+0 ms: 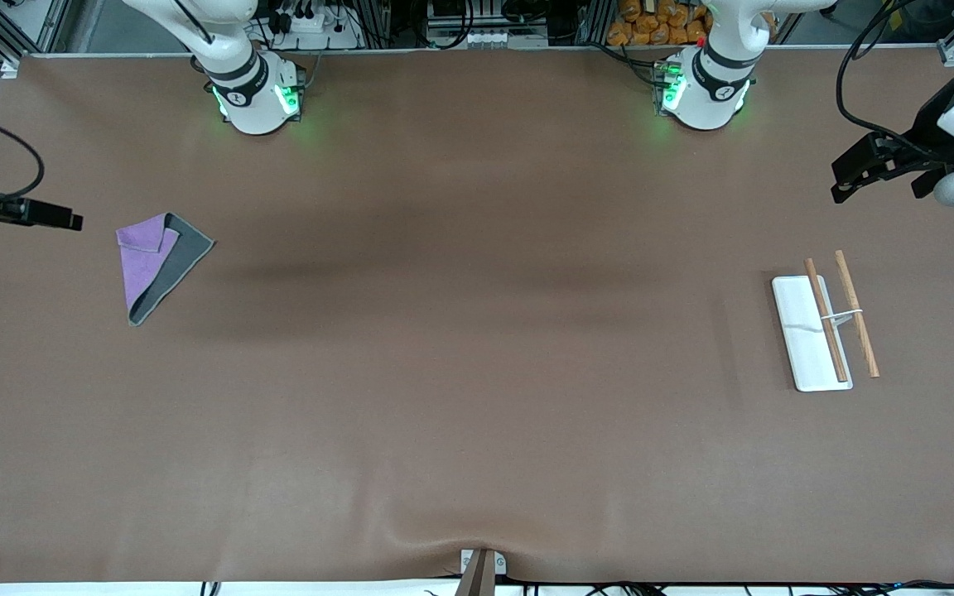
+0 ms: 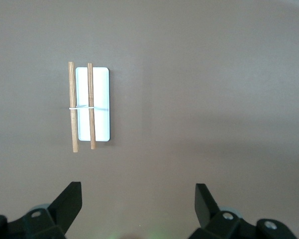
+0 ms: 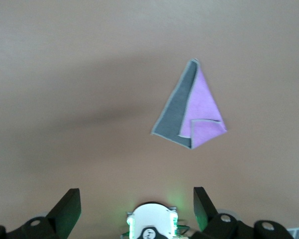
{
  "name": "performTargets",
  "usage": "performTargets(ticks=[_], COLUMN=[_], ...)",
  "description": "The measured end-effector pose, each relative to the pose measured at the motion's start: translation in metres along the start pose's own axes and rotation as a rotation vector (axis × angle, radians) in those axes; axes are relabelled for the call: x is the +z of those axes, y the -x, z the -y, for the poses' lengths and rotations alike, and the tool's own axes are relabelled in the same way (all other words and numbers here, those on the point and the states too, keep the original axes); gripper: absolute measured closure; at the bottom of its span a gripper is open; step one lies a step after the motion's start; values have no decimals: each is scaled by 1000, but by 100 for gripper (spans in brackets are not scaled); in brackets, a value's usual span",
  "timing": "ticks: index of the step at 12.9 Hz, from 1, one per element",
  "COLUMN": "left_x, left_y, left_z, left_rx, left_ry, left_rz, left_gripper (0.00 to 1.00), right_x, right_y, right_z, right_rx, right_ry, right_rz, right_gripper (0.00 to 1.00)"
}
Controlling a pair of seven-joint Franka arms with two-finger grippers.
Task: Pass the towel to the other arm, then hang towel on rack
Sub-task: 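Lower the right gripper onto the purple towel tip and grasp it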
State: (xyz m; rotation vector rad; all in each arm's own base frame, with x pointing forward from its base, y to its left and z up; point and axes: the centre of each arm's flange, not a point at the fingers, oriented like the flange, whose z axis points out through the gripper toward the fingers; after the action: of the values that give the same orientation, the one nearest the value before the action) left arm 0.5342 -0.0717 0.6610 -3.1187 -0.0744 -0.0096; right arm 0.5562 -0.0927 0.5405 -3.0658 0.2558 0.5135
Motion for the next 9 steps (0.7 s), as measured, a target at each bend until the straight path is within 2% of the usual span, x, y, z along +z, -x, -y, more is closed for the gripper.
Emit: performTargets(ticks=[2,4,9], left_x=[10,20,36], left_y=[0,1,-4], left_z=[-1,-2,-13], left_rx=[2,4,25], left_ry=[-6,-12,-17], left_rz=[33,69,101], left_gripper=[0,0,0], right_x=[29,56,134], right_y=[-7,-13,-19], right_z=[-17,-35,-121], right_rx=[6,-27,-148], right_ry=[15,10,-45], right_rz=[48,64,28], right_gripper=[0,0,0])
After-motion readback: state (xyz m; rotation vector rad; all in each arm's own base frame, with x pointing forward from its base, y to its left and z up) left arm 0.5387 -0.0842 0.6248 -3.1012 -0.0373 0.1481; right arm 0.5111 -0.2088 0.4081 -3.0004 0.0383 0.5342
